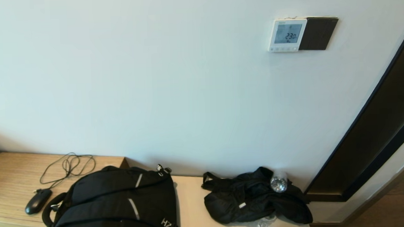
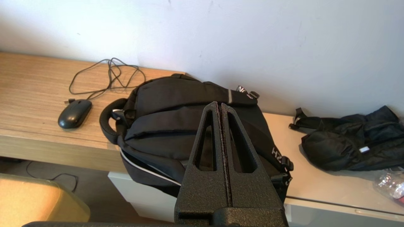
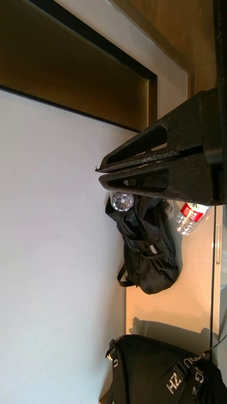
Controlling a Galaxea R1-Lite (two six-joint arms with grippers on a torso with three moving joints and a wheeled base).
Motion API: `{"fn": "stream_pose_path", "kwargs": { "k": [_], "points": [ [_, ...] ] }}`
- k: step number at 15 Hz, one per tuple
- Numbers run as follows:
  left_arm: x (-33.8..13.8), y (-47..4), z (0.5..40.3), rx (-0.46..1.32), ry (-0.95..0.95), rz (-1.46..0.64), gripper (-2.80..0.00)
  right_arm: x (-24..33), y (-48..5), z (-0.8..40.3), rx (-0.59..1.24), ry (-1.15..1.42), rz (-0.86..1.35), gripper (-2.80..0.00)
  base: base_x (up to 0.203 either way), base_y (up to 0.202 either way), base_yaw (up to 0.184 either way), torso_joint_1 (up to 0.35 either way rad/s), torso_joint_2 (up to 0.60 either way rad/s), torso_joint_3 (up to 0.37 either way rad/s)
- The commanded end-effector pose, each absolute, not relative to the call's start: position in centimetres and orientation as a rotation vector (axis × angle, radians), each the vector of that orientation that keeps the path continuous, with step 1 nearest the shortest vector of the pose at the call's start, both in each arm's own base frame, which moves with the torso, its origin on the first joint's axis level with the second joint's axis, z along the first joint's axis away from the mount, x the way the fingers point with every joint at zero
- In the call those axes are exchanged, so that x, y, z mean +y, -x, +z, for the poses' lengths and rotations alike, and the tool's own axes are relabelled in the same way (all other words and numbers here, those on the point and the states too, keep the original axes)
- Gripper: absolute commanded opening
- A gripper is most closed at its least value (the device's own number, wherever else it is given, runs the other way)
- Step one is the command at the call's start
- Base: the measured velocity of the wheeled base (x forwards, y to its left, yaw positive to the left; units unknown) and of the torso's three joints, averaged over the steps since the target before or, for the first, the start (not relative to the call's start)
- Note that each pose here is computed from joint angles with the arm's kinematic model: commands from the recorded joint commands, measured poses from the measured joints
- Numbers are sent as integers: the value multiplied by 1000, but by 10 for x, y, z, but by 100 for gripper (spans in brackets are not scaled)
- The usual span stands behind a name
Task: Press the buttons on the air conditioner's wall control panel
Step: Turn off the central air conditioner
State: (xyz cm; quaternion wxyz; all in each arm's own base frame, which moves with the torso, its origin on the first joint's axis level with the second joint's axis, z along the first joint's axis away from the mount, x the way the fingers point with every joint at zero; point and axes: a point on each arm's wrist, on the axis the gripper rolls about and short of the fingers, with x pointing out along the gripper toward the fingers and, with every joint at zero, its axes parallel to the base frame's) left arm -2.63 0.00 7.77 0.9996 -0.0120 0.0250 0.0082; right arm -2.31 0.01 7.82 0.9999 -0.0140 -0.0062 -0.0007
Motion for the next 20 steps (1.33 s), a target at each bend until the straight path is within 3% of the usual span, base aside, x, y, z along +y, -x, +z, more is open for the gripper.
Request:
{"fn": "stream_pose_path", "kwargs": {
  "k": [1, 7, 15, 20],
  "points": [
    [0, 26, 78, 50, 24, 17, -280, 0, 20, 89, 14, 26, -17, -280, 0, 0, 0, 0, 0, 0],
    [0, 26, 78, 50, 24, 17, -280, -1, -29, 167, -11, 26, -50, -280, 0, 0, 0, 0, 0, 0],
    [0, 26, 78, 50, 24, 17, -280, 5, -190, 279, -142, 30, -119, -280, 0, 0, 0, 0, 0, 0],
    [0, 26, 78, 50, 24, 17, -280, 28, -286, 320, -223, 4, -118, -280, 0, 0, 0, 0, 0, 0]
  ]
}}
